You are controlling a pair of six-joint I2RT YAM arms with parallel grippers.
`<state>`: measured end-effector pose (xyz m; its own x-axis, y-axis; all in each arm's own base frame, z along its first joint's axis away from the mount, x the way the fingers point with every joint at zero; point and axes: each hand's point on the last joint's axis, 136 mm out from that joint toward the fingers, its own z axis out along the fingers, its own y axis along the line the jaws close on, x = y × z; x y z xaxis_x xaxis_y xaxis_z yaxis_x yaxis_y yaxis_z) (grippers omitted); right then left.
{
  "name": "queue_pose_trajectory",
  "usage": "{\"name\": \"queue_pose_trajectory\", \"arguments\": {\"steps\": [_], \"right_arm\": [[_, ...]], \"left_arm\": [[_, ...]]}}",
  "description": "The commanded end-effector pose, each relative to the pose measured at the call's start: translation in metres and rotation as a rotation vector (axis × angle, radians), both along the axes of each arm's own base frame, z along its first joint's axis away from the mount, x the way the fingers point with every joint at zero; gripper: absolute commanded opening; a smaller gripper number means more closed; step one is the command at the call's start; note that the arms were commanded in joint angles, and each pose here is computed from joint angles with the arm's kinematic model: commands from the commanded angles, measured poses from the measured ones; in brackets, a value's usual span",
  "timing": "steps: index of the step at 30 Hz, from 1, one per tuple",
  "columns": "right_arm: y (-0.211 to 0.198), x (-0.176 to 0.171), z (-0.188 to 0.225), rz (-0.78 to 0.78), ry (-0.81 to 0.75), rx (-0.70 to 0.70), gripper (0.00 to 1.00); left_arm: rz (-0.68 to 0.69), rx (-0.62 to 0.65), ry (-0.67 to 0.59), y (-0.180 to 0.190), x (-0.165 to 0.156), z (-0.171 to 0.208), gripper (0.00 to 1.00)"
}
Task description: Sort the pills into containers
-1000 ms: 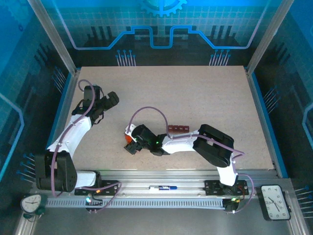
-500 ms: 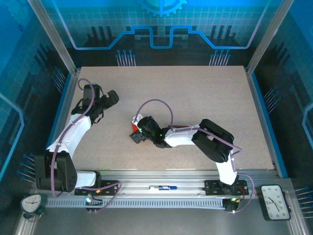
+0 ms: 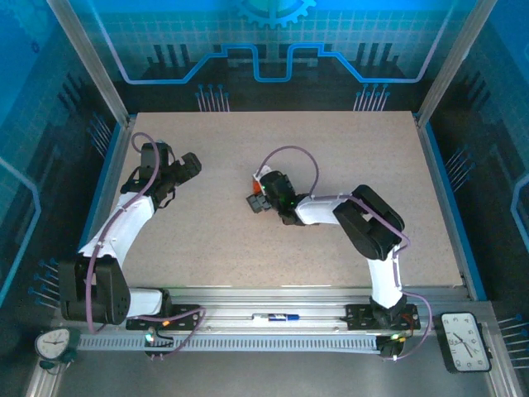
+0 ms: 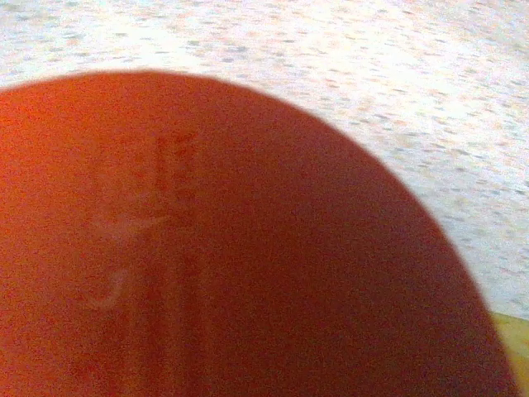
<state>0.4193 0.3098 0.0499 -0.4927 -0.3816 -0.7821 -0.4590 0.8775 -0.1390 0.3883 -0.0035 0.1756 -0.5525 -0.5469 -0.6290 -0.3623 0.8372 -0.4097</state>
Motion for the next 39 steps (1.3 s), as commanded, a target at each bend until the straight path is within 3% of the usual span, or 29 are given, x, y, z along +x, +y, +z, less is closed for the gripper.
{"name": "queue_pose_trajectory", "arguments": {"steps": [1,7,17,23,29,39], "right_arm": [[-0.010,0.017,0.009,-0.044,0.009,0.056,1.00],[-0.020,0.015,0.020,-0.034,0.081,0.108,1.00],[-0.038,-0.022,0.065,-0.005,0.145,0.236,1.00],[-0.084,-0.033,0.046,-0.080,0.224,0.229,1.00],[-0.119,-0.035,0.020,-0.164,0.379,0.363,1.00],[-0.124,-0.051,-0.023,-0.189,0.575,0.488,1.00]], "left_arm": [[-0.005,-0.015,-0.036,0.001,-0.002,0.017,0.99],[-0.002,-0.021,-0.039,0.000,-0.005,0.017,0.99],[-0.038,-0.066,-0.044,-0.009,-0.006,0.011,0.99],[-0.082,-0.116,-0.053,-0.021,-0.013,0.012,0.99],[-0.106,-0.190,-0.060,-0.032,-0.021,0.008,0.99],[-0.132,-0.237,-0.043,-0.048,-0.024,-0.008,0.99]]}}
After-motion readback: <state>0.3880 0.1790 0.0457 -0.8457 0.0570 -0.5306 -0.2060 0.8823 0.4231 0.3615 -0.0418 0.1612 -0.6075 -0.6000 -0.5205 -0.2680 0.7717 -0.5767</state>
